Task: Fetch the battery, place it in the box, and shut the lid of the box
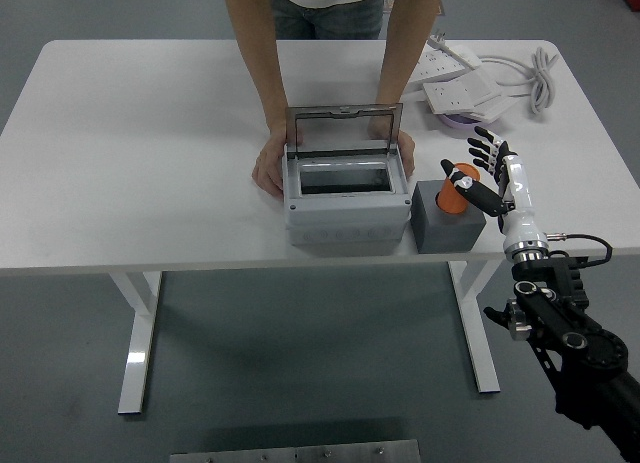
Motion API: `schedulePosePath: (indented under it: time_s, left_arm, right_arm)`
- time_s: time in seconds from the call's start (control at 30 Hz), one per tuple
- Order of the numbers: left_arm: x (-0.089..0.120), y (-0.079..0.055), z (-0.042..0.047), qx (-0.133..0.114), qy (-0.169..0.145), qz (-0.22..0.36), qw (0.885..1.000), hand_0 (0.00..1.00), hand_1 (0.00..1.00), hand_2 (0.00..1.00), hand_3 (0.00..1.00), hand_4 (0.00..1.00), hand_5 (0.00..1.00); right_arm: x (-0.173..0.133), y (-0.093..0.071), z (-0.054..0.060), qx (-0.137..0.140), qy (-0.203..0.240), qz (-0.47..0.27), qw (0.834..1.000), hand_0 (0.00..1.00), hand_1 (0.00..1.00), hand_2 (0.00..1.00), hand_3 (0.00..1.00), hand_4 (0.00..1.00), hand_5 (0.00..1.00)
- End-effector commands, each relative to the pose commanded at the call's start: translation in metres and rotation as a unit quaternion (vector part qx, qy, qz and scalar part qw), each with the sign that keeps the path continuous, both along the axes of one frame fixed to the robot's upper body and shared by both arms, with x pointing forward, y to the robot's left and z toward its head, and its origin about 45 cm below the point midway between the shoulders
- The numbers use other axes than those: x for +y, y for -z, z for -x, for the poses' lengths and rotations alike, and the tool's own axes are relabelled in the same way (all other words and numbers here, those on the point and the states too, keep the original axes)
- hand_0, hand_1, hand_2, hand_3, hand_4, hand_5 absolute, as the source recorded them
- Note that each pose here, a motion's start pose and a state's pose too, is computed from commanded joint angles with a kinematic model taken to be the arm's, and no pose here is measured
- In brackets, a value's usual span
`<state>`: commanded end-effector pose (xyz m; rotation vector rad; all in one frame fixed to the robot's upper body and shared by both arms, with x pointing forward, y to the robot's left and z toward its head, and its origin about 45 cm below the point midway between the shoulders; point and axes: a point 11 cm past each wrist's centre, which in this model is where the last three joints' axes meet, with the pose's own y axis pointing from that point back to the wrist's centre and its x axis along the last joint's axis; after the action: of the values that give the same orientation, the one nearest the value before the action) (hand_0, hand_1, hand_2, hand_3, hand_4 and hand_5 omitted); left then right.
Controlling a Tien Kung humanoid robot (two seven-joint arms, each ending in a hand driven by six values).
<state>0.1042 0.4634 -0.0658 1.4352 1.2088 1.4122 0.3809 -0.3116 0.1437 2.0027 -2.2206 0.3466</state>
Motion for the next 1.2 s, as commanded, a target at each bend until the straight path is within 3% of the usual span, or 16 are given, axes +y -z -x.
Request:
schedulePosePath:
  time_s: [0.77, 0.8, 0.97, 1.0, 1.17, 1.2]
  left_arm:
    - [-0.001, 0.0, -0.0013, 0.001, 0.001, 0.001, 1.0, 0.823, 0.873, 0.809, 0.818, 0.812, 0.503]
    - [-0.001, 0.0, -0.0014, 0.001, 0.001, 0.001, 1.0, 0.819, 0.873, 0.81, 0.818, 0.811, 0.503]
    - [-0.001, 0.0, -0.001, 0.001, 0.001, 0.001, 1.0, 0.819, 0.873, 0.81, 0.818, 0.811, 0.503]
    - [-0.001, 0.0, -0.0009, 0.001, 0.001, 0.001, 1.0, 0.817, 0.874, 0.809, 0.818, 0.812, 0.502]
    - [-0.001, 0.0, -0.0008, 0.001, 0.001, 0.001, 1.0, 0.817, 0.874, 0.809, 0.818, 0.812, 0.502]
    - [-0.001, 0.0, -0.0007, 0.001, 0.001, 0.001, 1.0, 0.815, 0.876, 0.809, 0.819, 0.811, 0.502]
  right_arm:
    - [0.02, 0.003, 0.0, 0.008, -0.032, 0.017, 0.999, 0.724, 0.761, 0.76, 0.82, 0.886, 0.262]
    - [0.02, 0.003, 0.0, 0.009, -0.031, 0.018, 0.999, 0.612, 0.723, 0.756, 0.813, 0.858, 0.231]
    - [0.019, 0.004, 0.0, 0.011, -0.03, 0.021, 0.999, 0.612, 0.723, 0.756, 0.813, 0.858, 0.231]
    - [0.019, 0.005, 0.0, 0.012, -0.03, 0.022, 0.999, 0.546, 0.672, 0.733, 0.796, 0.729, 0.059]
    - [0.019, 0.006, 0.001, 0.015, -0.029, 0.024, 0.999, 0.546, 0.672, 0.733, 0.796, 0.729, 0.059]
    - [0.019, 0.006, 0.001, 0.015, -0.029, 0.025, 0.999, 0.555, 0.672, 0.714, 0.782, 0.664, 0.026]
